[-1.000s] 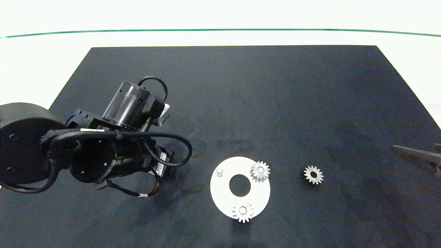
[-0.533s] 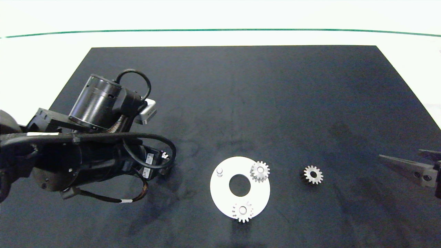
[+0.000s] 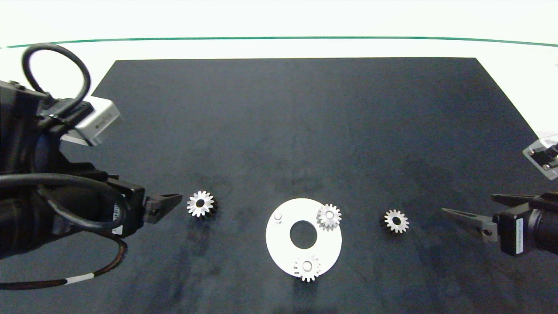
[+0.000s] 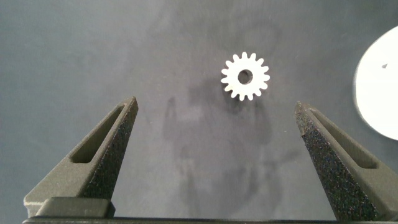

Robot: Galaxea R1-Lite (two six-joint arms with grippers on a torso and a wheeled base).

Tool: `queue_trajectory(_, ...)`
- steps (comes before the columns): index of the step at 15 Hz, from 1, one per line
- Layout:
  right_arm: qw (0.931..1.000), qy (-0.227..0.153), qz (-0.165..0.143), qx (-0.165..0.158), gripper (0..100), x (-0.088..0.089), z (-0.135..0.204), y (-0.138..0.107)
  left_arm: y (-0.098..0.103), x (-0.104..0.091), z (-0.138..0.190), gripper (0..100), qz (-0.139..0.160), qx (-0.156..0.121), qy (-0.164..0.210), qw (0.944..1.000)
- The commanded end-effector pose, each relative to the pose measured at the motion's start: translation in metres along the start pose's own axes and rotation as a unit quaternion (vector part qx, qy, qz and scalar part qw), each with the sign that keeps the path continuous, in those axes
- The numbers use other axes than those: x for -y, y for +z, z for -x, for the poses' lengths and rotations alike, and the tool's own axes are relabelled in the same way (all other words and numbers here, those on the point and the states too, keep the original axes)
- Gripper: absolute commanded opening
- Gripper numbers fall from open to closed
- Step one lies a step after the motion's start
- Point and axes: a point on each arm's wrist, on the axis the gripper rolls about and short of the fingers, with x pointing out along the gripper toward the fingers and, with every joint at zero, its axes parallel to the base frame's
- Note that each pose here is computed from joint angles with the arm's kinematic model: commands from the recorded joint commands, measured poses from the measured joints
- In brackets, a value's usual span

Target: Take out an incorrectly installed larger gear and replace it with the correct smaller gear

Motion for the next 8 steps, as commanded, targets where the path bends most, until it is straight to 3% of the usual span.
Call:
queue_trajectory(1, 0.9993, 0.024, 0.028, -0.013, 100, -0.013, -0.02, 0.002, -0.003, -0.018, 0.039, 100, 0.027, 0.057, -0.002, 0.998)
queue_trajectory(4, 0.9956, 0.075, 0.05, -0.027, 100, -0.035, -0.029, -0.001, -0.013, -0.024, 0.052, 100, 0.027, 0.059, -0.003, 0.9979)
queue_trajectory(8, 0.9938, 0.077, 0.064, -0.049, 100, -0.046, -0.047, -0.006, -0.015, -0.03, 0.065, 100, 0.034, 0.078, -0.004, 0.9964)
